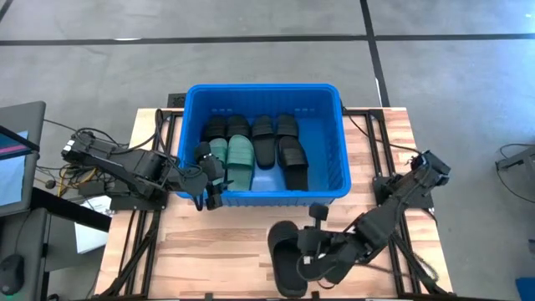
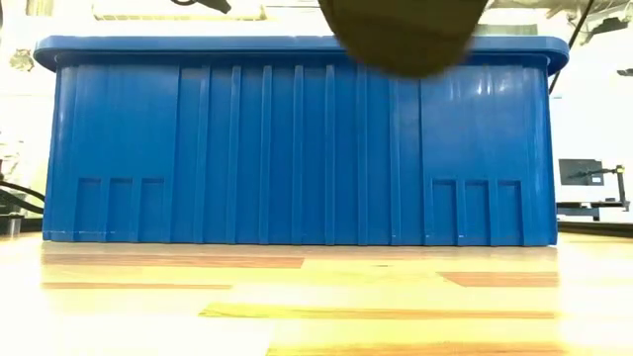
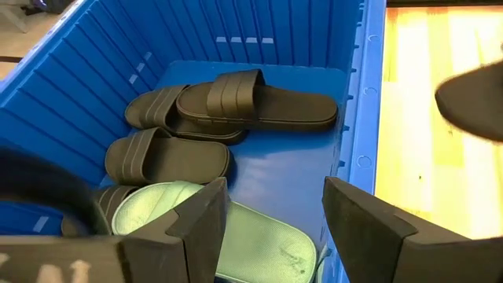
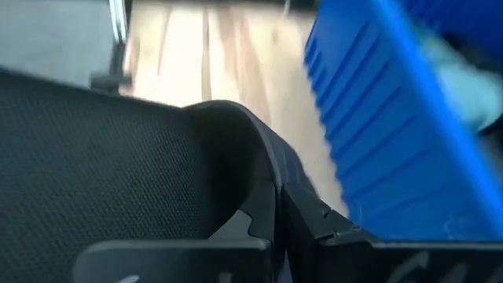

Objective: Pick and place slides into bin
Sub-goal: Put the black slide into the blue bin

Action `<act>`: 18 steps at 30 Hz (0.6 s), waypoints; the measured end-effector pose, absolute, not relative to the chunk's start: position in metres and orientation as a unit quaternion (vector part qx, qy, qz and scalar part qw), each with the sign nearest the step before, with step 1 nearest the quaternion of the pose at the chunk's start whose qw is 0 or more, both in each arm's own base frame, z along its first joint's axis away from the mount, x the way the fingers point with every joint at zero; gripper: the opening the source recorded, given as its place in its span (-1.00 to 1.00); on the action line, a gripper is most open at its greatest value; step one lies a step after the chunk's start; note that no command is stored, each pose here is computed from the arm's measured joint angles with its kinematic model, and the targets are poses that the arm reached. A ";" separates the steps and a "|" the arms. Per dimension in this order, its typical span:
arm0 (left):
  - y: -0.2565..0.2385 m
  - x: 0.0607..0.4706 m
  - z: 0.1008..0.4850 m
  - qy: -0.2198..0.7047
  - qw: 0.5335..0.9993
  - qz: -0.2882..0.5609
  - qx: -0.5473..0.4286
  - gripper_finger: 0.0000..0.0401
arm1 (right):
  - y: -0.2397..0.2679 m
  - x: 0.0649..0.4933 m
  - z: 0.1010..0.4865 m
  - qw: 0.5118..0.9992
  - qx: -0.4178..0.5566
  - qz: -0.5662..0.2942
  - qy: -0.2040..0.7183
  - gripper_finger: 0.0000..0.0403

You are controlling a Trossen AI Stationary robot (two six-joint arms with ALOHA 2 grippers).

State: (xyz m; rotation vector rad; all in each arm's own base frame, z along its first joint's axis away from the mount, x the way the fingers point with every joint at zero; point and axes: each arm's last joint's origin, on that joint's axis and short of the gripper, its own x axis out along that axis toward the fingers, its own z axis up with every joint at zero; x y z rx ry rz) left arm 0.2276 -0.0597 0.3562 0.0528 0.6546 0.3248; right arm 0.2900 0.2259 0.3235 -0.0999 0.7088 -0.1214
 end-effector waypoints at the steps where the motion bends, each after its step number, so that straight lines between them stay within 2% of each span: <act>1: -0.060 0.228 0.356 0.320 0.934 0.159 0.026 -0.01 | 0.224 0.289 0.331 0.939 -0.048 -0.064 0.335 -1.00; 10: -0.060 0.228 0.356 0.320 0.933 0.160 0.026 -0.01 | 0.194 0.287 0.389 0.953 -0.093 -0.110 0.266 -1.00; 18: -0.059 0.228 0.357 0.313 0.933 0.176 0.032 -0.01 | 0.148 0.300 0.405 0.934 -0.172 -0.149 0.277 -1.00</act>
